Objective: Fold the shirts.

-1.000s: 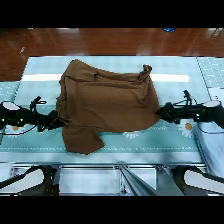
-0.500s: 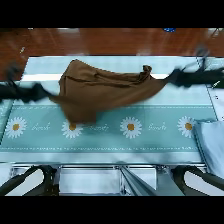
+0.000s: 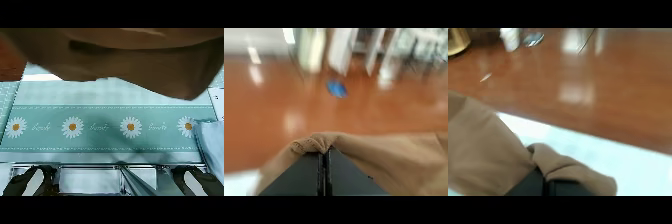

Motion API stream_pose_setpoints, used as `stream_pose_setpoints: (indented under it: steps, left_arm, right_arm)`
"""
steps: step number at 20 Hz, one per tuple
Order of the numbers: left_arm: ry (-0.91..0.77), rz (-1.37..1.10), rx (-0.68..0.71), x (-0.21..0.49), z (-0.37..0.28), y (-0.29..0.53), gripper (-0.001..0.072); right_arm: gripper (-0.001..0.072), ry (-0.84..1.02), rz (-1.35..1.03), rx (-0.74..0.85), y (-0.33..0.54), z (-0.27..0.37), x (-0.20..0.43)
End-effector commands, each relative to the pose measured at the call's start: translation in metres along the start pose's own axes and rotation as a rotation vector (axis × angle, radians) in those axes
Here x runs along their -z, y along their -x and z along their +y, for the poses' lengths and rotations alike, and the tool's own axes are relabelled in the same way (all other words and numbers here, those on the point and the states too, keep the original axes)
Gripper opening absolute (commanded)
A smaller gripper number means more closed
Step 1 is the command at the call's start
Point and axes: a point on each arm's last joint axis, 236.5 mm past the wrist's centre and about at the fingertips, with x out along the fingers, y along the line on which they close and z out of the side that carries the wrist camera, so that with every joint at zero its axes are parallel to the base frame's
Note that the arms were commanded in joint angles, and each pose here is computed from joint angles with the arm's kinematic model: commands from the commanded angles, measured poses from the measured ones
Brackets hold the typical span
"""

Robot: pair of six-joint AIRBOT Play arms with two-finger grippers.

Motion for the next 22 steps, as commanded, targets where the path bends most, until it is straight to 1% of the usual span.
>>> stream_pose_setpoints:
  steps: [1,3,4,6,8,10,12,15,17,19,22]
  left_arm:
    - [-0.206,-0.134,-0.148,-0.038,-0.032,0.076,0.002]
    - [-0.236,-0.132,-0.232,-0.033,-0.035,0.105,0.002]
    - [-0.239,-0.126,-0.253,-0.028,-0.036,0.114,0.002]
    - [-0.229,-0.09,-0.241,-0.013,-0.038,0.117,0.002]
    - [-0.177,-0.017,-0.219,0.011,-0.027,0.101,0.002]
    - [-0.089,0.085,-0.22,0.046,-0.003,0.074,0.002]
    - [-0.006,0.21,-0.222,0.091,0.026,0.044,0.002]
    - [0.138,0.387,-0.236,0.168,0.077,-0.01,0.002]
    - [0.255,0.489,-0.21,0.218,0.102,-0.049,0.002]
    - [0.354,0.568,-0.178,0.263,0.123,-0.093,0.002]
    - [0.479,0.593,-0.165,0.319,0.156,-0.164,0.002]
  right_arm:
    - [0.0023,0.082,-0.084,0.095,0.068,0.027,-0.006]
    - [0.0023,0.09,-0.067,0.114,0.089,0.038,0.008]
    - [0.0023,0.085,-0.04,0.119,0.095,0.041,0.017]
    - [0.0023,0.066,0.03,0.113,0.097,0.044,0.035]
    - [0.0023,0.038,0.075,0.105,0.088,0.038,0.047]
    - [0.0023,-0.02,0.153,0.097,0.064,0.023,0.068]
    - [0.0023,-0.109,0.251,0.088,0.03,0.0,0.104]
    - [0.0023,-0.248,0.354,0.069,-0.038,-0.04,0.163]
    - [0.0023,-0.337,0.421,0.051,-0.085,-0.067,0.202]
    - [0.0023,-0.411,0.48,0.041,-0.13,-0.094,0.233]
    - [0.0023,-0.533,0.506,0.051,-0.196,-0.136,0.268]
